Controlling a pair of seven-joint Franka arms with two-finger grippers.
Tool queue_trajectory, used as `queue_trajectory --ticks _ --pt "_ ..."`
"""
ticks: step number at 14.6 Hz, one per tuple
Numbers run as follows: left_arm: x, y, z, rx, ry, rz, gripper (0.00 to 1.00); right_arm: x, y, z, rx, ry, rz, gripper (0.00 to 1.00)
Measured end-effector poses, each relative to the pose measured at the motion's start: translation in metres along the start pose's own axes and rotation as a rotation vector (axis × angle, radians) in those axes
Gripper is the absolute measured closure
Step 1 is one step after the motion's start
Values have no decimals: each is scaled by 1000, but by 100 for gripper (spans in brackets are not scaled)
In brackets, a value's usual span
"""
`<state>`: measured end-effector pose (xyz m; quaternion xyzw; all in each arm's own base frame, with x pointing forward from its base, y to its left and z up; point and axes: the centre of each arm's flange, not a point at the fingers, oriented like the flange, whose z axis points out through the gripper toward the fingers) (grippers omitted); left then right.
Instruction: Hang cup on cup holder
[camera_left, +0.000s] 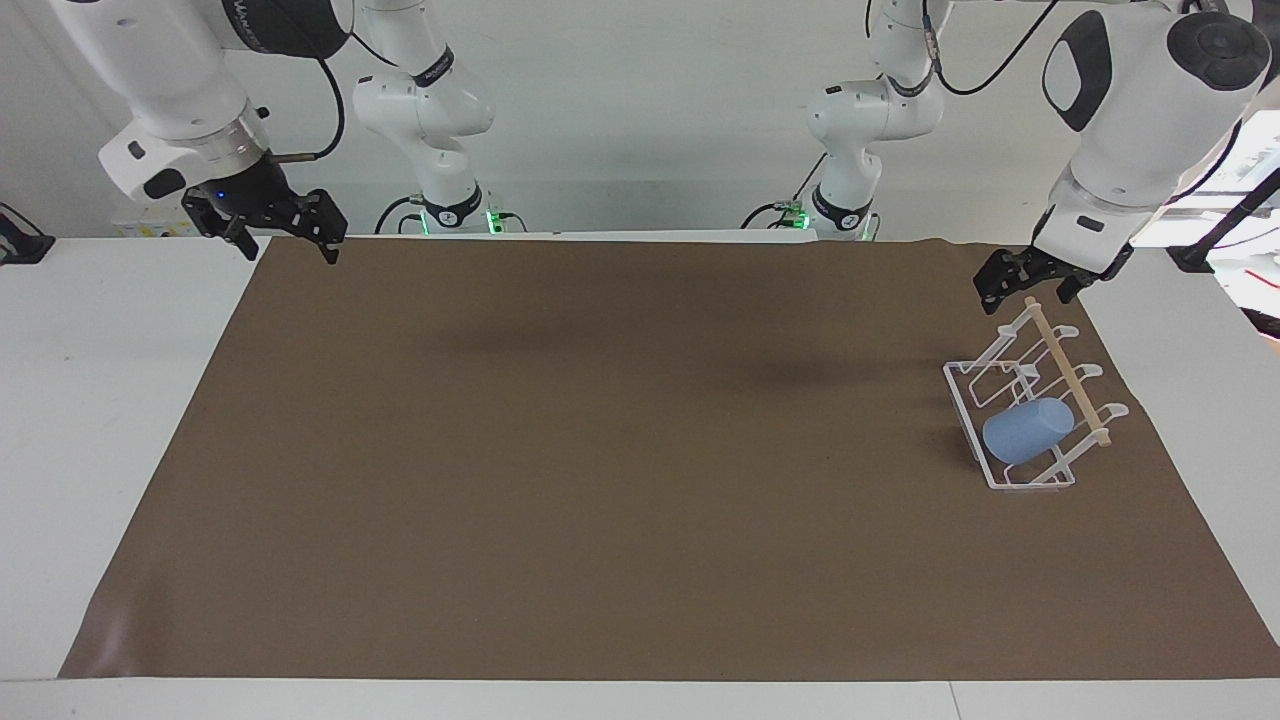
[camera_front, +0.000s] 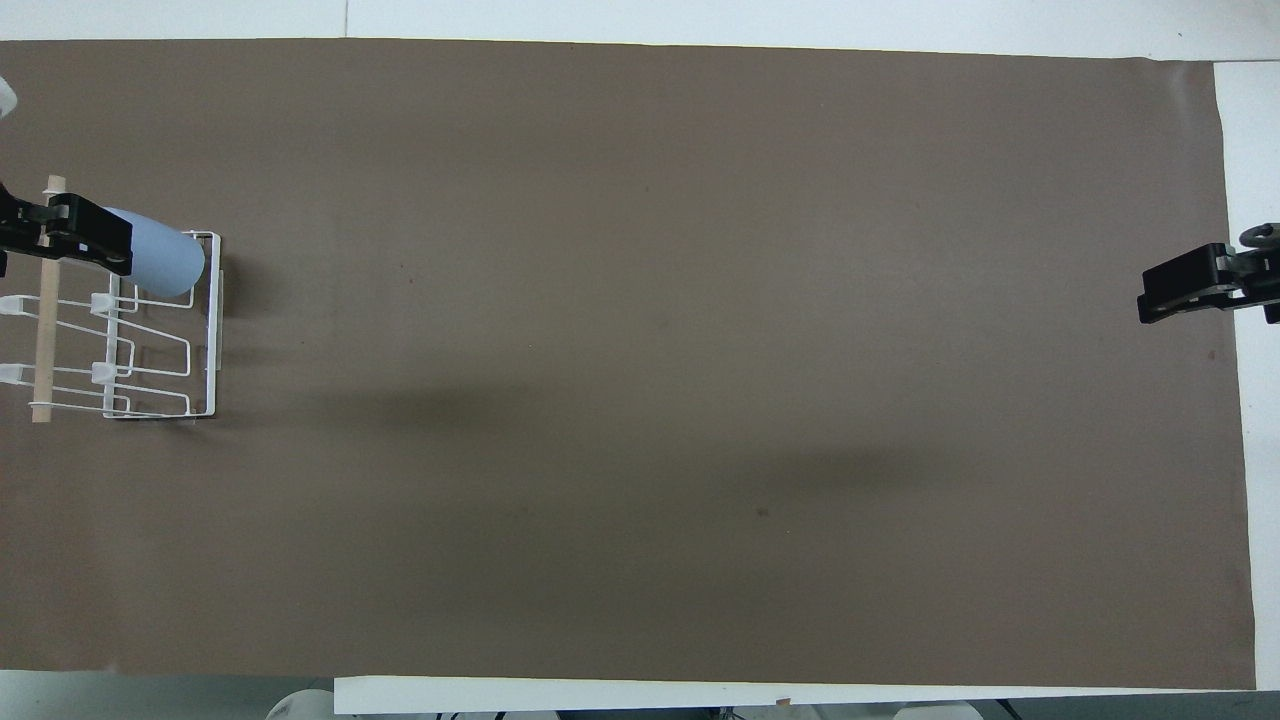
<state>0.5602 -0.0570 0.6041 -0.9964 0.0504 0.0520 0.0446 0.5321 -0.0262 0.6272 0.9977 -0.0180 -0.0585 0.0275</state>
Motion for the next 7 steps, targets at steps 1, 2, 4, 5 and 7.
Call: queue_trajectory --ticks 1,2,4,5,7 --pt "-2 -3 0 -24 -11 15 0 0 0 0 0 0 0 0" --pt "-3 -3 0 -42 -21 21 0 0 0 0 0 0 0 0" --pt "-4 -3 1 -54 -30 29 0 0 0 0 0 0 0 0" --pt "-4 -3 0 -55 -29 32 0 0 0 0 0 0 0 0" --pt "-4 -3 -2 -58 -21 54 0 0 0 0 0 0 0 0"
